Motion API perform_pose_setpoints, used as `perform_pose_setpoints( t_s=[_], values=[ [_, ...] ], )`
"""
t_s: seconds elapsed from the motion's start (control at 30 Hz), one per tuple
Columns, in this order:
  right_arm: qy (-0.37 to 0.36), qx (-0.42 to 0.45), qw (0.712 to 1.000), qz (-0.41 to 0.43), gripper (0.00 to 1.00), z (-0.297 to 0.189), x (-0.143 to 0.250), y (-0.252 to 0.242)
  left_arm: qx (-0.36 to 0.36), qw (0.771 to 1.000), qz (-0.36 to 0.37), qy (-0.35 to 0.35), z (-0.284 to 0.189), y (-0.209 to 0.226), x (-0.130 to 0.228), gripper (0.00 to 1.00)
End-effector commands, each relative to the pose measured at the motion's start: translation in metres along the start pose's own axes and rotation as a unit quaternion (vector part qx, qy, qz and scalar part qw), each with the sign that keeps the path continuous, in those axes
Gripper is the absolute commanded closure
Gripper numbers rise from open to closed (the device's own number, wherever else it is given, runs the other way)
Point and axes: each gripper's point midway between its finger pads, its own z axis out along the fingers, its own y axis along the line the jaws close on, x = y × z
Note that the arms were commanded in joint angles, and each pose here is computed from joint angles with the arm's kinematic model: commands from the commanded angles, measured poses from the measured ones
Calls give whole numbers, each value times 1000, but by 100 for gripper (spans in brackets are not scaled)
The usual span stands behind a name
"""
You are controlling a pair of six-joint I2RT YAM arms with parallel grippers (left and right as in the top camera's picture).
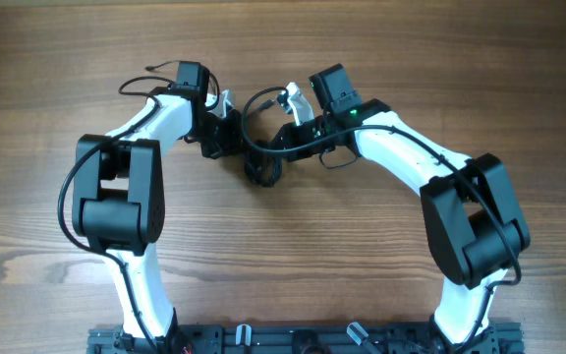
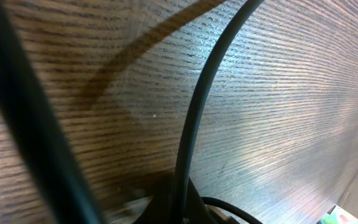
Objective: Untangle cables
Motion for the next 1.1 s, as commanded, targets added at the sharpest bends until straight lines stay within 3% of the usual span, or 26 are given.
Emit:
perform_pose_setpoints(
  t_s=[0.0,0.2,0.3,0.43,0.57,0.67,0.73,0.93,1.03,1.07],
  values=[
    [6,-75,997,20,96,-3,0,10,-41,999,-12,11,11,20,11,96],
    [-23,-182,983,-7,96,-33,-20,28,-41,999,-12,11,11,20,11,96],
    [-39,-168,985,15,96,-43,-27,13,-41,999,-12,11,11,20,11,96],
    [-51,-44,993,92,96,-37,-27,-34,-41,999,-12,11,11,20,11,96],
    [-44,84,980,176,96,-38,-9,-80,-41,999,-12,11,11,20,11,96],
    [-44,187,951,244,96,-47,8,-114,-41,999,-12,11,11,20,11,96],
    [-56,274,912,300,96,-61,22,-141,-41,999,-12,11,11,20,11,96],
    [-88,374,818,429,96,-86,51,-167,-43,999,-12,10,11,20,10,96],
    [-78,371,809,449,96,-85,58,-163,-50,999,-12,8,11,23,10,96],
    [-71,360,813,452,90,-82,59,-160,-52,999,-12,7,11,23,9,96]
  ],
)
